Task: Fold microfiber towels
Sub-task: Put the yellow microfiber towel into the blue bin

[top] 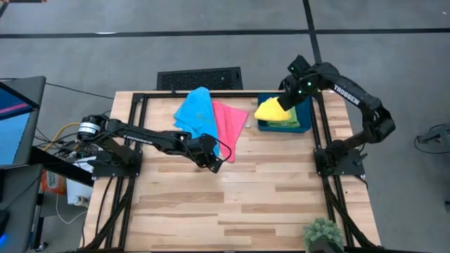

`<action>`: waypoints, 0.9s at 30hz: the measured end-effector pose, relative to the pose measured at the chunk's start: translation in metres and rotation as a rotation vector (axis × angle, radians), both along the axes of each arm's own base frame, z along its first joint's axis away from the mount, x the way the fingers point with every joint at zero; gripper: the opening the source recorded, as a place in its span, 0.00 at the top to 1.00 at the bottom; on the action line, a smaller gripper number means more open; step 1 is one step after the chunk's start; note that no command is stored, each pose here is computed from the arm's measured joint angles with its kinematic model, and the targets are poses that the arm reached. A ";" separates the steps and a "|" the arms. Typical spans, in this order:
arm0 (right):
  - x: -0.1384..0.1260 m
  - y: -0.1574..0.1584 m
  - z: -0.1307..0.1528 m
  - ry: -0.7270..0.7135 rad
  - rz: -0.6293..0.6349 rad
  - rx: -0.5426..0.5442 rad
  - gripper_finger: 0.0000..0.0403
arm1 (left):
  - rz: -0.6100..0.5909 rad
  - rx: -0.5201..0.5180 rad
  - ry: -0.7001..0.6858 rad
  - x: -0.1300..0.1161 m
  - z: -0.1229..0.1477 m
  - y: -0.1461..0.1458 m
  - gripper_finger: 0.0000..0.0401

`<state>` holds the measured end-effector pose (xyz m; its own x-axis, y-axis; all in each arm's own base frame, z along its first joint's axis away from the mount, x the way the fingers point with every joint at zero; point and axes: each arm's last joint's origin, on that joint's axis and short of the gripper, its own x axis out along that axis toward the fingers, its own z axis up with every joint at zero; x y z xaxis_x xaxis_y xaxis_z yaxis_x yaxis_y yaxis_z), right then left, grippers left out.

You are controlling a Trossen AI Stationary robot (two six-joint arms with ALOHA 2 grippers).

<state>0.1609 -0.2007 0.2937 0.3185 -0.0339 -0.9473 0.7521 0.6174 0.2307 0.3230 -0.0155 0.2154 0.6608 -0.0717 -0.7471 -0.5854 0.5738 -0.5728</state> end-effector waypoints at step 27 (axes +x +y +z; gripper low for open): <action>0.000 -0.025 -0.035 0.344 -0.107 0.006 0.53 | -0.019 0.032 -0.014 -0.001 0.003 0.015 0.93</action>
<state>0.1612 -0.2255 0.2584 -0.0245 -0.0440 -0.9987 0.8464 0.5306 -0.0441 0.3220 -0.0003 0.2185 0.6696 -0.0606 -0.7403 -0.5667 0.6026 -0.5619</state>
